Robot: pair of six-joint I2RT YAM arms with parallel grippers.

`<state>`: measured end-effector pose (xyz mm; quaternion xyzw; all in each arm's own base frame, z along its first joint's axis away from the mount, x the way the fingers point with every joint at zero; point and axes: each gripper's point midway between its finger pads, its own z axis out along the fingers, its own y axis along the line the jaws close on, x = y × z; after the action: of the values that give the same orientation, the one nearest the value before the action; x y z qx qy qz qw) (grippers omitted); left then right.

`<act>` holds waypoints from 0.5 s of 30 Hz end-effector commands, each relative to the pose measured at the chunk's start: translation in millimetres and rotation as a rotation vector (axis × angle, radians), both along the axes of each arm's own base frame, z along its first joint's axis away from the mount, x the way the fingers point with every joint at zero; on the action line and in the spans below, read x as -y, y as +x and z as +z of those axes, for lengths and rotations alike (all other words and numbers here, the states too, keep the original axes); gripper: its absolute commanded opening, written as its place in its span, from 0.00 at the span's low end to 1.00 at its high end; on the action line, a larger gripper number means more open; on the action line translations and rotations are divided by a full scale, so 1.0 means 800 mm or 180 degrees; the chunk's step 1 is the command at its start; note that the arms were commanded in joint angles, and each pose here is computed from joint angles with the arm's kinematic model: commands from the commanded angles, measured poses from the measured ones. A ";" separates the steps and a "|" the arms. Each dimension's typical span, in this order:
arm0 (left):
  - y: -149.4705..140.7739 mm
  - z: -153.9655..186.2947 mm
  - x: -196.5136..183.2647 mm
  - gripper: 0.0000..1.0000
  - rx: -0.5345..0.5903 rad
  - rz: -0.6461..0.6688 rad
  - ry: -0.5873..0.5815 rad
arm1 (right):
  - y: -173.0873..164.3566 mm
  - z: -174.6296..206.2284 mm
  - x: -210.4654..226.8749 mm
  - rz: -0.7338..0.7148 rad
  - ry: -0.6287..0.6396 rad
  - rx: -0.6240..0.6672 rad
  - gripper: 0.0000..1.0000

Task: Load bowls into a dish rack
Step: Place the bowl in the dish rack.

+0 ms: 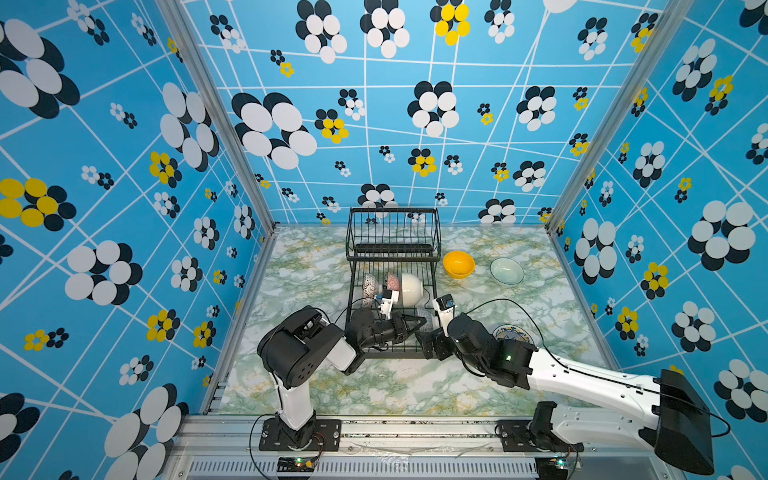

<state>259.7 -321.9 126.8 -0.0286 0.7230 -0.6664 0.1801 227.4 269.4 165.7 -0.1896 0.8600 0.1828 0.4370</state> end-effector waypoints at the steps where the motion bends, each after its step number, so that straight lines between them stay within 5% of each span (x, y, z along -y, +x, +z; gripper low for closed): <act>1: 0.007 -0.005 0.003 0.04 0.0113 0.0039 0.0081 | -0.001 0.004 0.010 -0.0104 0.0008 0.0020 1.00; 15: 0.017 0.012 0.005 0.14 0.0333 0.0102 0.0051 | -0.003 0.007 0.011 -0.0085 0.0037 0.0031 1.00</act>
<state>262.3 -324.2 125.4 -0.0153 0.7272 -0.6579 0.1953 227.8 267.0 173.3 -0.1810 0.8564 0.1879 0.4457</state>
